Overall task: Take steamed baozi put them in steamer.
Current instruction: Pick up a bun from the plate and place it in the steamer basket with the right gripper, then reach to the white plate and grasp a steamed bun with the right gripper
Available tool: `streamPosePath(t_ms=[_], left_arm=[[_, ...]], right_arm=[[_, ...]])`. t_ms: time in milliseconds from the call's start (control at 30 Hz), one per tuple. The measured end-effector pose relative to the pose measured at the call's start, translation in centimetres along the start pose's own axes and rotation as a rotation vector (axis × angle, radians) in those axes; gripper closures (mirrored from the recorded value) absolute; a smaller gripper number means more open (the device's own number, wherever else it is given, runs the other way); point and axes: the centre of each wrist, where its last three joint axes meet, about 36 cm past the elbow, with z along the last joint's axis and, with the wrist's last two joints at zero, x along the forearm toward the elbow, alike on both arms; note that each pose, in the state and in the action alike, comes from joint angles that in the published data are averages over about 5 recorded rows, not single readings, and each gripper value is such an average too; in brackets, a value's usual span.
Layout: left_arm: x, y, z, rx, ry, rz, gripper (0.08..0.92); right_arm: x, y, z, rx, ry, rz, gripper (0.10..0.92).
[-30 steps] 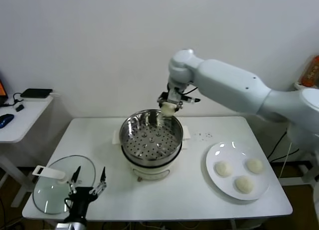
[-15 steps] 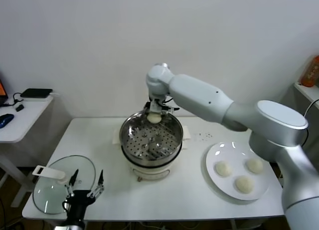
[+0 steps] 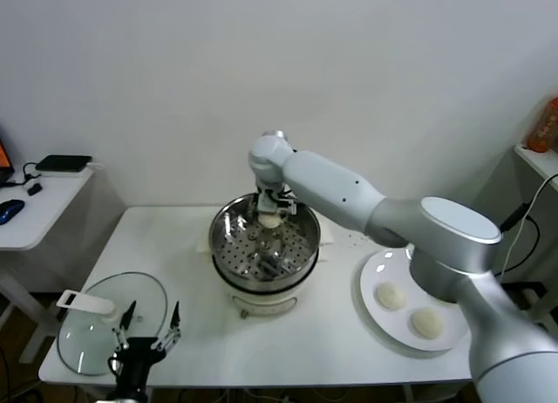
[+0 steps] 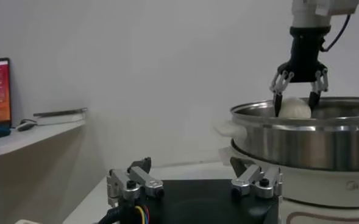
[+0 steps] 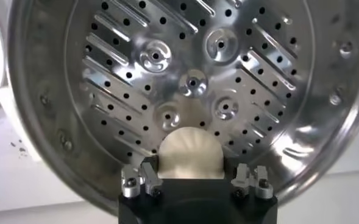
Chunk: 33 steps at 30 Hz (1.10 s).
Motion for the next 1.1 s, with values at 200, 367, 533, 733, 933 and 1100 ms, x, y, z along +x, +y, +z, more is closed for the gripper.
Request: streamPosePath(t_ms=[200, 367, 533, 733, 933, 1100], left_arm=[[0.0, 0.0, 0.1, 0.001, 0.001, 0.0, 0.177], [0.0, 0.0, 0.1, 0.003, 0.0, -0.001, 0.177], [0.0, 0.0, 0.1, 0.003, 0.0, -0.003, 0.177], [0.1, -0.1, 0.1, 0.004, 0.0, -0.004, 0.177], [0.1, -0.1, 0.1, 0.006, 0.0, -0.004, 0.177], [-0.1, -0.3, 0.0, 0.009, -0.002, -0.003, 0.177]], right_arm=[[-0.6, -0.3, -0.2, 0.006, -0.004, 0.003, 0.25], [-0.6, -0.4, -0.1, 0.015, -0.005, 0.008, 0.202], [-0.1, -0.2, 0.2, 0.02, -0.005, 0.008, 0.2], [1.3, 0.6, 1.0, 0.013, -0.003, 0.005, 0.199], [4.3, 2.5, 2.2, -0.023, -0.01, 0.018, 0.2], [7.8, 5.4, 3.3, -0.104, -0.017, 0.039, 0.2]])
